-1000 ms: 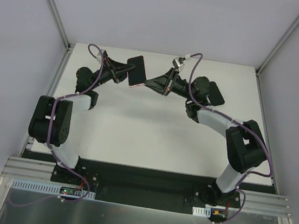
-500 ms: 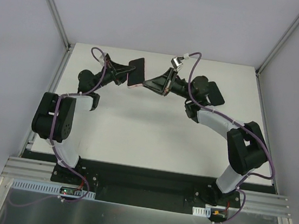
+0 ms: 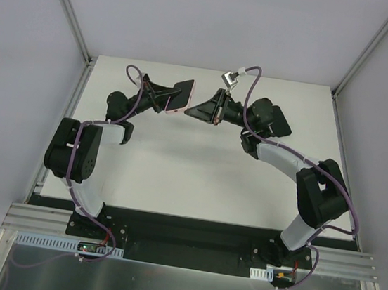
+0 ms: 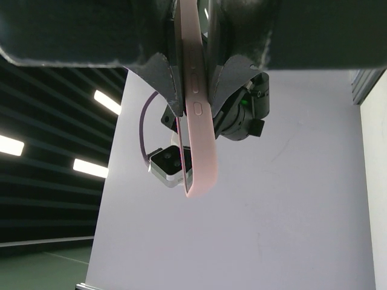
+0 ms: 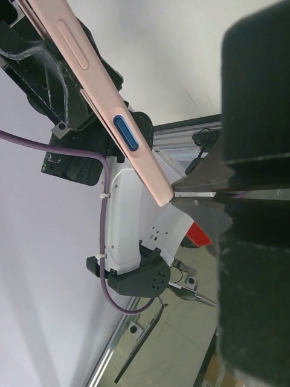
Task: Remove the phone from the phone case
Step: Remove the phone case from the phone.
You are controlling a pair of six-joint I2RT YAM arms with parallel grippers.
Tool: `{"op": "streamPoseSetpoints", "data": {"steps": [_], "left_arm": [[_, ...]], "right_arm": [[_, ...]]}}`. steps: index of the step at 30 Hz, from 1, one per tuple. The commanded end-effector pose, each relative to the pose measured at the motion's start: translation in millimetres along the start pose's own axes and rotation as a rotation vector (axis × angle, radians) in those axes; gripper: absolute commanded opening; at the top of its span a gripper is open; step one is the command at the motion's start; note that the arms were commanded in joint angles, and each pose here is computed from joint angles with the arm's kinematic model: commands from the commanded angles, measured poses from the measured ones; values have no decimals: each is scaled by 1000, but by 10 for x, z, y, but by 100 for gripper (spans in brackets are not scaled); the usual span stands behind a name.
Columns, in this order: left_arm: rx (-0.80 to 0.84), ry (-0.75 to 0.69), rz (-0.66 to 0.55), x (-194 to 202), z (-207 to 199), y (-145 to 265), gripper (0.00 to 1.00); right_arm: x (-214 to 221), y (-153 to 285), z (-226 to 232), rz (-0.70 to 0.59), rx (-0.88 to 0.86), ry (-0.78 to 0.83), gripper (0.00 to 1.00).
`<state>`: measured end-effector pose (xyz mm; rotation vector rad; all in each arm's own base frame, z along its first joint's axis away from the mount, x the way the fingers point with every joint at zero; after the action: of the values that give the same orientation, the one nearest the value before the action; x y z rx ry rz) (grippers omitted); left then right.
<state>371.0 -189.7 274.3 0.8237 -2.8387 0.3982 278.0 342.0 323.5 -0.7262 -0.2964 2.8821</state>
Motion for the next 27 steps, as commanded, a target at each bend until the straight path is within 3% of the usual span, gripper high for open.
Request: {"op": "streamPoseSetpoints", "data": {"steps": [1, 3, 5, 6, 8, 9, 13, 21, 23, 24, 27], "left_arm": [[65, -176, 84, 304, -110, -33, 0], [64, -212, 91, 330, -139, -21, 0], [51, -262, 98, 341, -149, -23, 0], [43, -282, 95, 328, -155, -14, 0], [27, -347, 98, 345, -182, -8, 0], [17, -368, 101, 352, -186, -5, 0], [1, -446, 105, 395, -256, 11, 0], [-8, -517, 106, 461, -384, 37, 0], [-9, -553, 101, 500, -434, 61, 0], [-21, -550, 95, 499, -437, 69, 0], [-17, -593, 80, 528, -534, 80, 0]], "right_arm": [[54, 3, 1287, -22, -425, 453, 1], [38, 18, 1255, -13, -414, 418, 2], [-13, 43, 1170, -4, -385, 339, 9], [-35, 56, 1101, -6, -364, 301, 25], [-115, 109, 956, -48, -325, 219, 45], [-96, 146, 834, -63, -297, 183, 72], [-135, 202, 649, -129, -244, 112, 83], [-191, 179, 334, -180, -42, 69, 90], [-236, 175, 285, -202, 5, 100, 84], [-227, 178, 248, -200, 36, 88, 73], [-224, 168, 210, -211, 53, 86, 54]]}}
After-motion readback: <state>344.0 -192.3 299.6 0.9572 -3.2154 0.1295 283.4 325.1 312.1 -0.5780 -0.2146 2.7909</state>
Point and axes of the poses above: each gripper's point midway between its finger pads, its own y axis back along the fingers, its own z axis along the line the jaws close on, x = y × z, the point moved 3 cm from there along y, back along the fingers, and after that the axes turned 4 degrees about -y, right-handed, at the moved point
